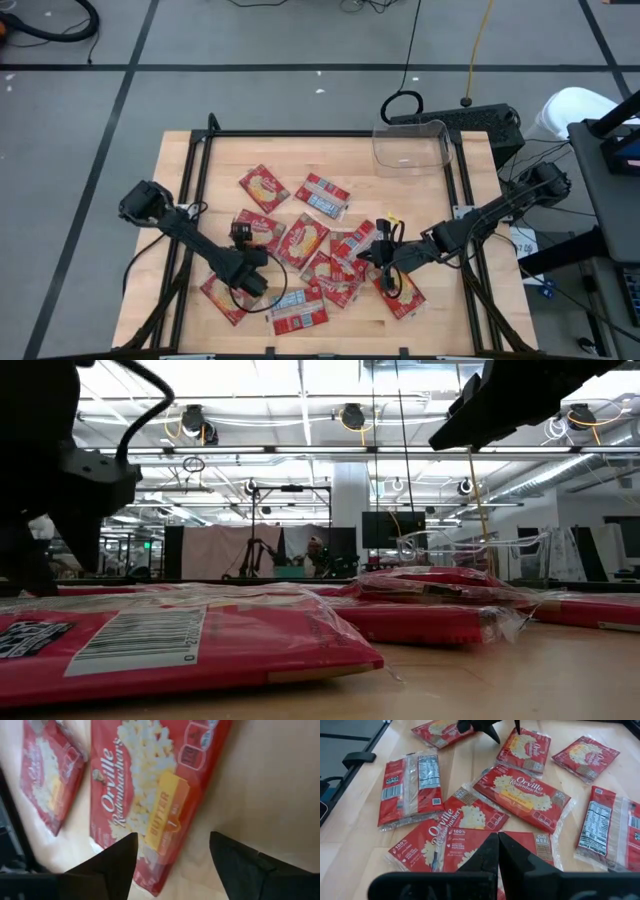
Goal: Sort popcorn bags into baskets
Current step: Put the red popcorn bag into the transparent bin
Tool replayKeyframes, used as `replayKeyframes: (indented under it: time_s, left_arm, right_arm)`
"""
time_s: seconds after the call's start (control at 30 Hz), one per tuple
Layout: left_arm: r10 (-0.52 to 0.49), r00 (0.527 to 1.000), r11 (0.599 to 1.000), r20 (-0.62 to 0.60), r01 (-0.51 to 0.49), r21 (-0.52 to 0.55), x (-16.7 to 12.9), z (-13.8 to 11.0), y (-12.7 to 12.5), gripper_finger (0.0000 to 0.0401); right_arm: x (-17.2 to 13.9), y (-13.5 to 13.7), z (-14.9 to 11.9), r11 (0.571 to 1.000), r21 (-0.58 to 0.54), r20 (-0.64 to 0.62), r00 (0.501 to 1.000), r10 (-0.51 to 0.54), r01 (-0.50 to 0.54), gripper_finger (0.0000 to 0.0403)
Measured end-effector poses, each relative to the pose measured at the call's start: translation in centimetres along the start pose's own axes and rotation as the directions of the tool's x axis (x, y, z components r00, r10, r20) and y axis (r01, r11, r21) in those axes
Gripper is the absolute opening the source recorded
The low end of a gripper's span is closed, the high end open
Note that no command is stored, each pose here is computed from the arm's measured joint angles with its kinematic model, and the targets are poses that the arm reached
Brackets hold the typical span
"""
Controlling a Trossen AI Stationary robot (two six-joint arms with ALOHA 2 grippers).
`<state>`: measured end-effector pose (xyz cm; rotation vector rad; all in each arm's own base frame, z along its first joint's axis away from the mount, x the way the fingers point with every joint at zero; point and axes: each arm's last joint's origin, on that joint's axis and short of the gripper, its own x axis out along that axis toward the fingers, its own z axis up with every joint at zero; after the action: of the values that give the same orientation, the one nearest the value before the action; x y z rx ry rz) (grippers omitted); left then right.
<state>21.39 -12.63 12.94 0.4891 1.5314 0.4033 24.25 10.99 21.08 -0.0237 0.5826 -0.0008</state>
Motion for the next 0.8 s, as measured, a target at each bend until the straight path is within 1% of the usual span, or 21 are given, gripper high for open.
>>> replayKeyframes:
  time_s: [0.1, 0.17, 0.23, 0.33, 0.5, 0.53, 0.63, 0.73, 0.8]
  left_arm:
    - [0.021, 1.000, 1.000, -0.010, -0.021, 0.005, 0.6, 0.3, 0.0, 0.0249]
    - [0.024, 1.000, 1.000, -0.020, -0.024, 0.014, 0.9, 0.6, 0.0, 0.0233]
    - [0.021, 1.000, 1.000, -0.018, -0.021, 0.018, 1.2, 0.8, 0.0, 0.0209]
    - [0.006, 1.000, 1.000, -0.003, -0.006, 0.031, 1.4, 1.2, 0.1, 0.0154]
    - [0.017, 1.000, 1.000, 0.017, -0.017, 0.001, 1.7, 1.6, 0.5, 0.0026]
    - [0.021, 1.000, 1.000, 0.014, -0.021, -0.008, 1.8, 1.7, 0.6, 0.0015]
    - [0.027, 1.000, 0.999, 0.008, -0.027, -0.018, 2.0, 1.8, 1.0, 0.0014]
    - [0.023, 1.000, 0.999, 0.004, -0.023, -0.029, 1.5, 1.9, 1.7, 0.0007]
    - [0.020, 0.999, 0.998, 0.030, -0.018, -0.064, 0.7, 2.0, 2.6, 0.0006]
  right_arm:
    - [0.0, 0.0, 0.0, 1.000, -0.004, 0.001, 1.000, 0.000, 0.000, 0.0000]
    - [0.0, 0.0, 0.0, 1.000, -0.006, 0.004, 1.000, 0.001, -0.001, 0.0000]
    - [0.0, 0.0, 0.1, 1.000, -0.005, 0.006, 1.000, 0.001, -0.001, 0.0000]
    - [0.0, 0.0, 0.1, 1.000, 0.000, 0.006, 1.000, 0.001, -0.001, 0.0000]
    - [0.0, 0.1, 0.3, 0.999, 0.042, 0.026, 1.000, 0.005, -0.006, 0.0000]
    - [0.0, 0.1, 0.4, 0.999, 0.045, 0.037, 0.999, 0.007, -0.009, 0.0000]
    - [-0.1, 0.1, 0.7, 1.000, 0.024, 0.067, 0.998, 0.013, -0.015, 0.0000]
    - [-0.3, 0.0, 1.1, 1.000, 0.006, 0.096, 0.995, 0.014, -0.015, 0.0000]
    - [-0.3, -0.2, 1.2, 1.000, -0.001, 0.105, 0.994, -0.024, 0.024, 0.0000]
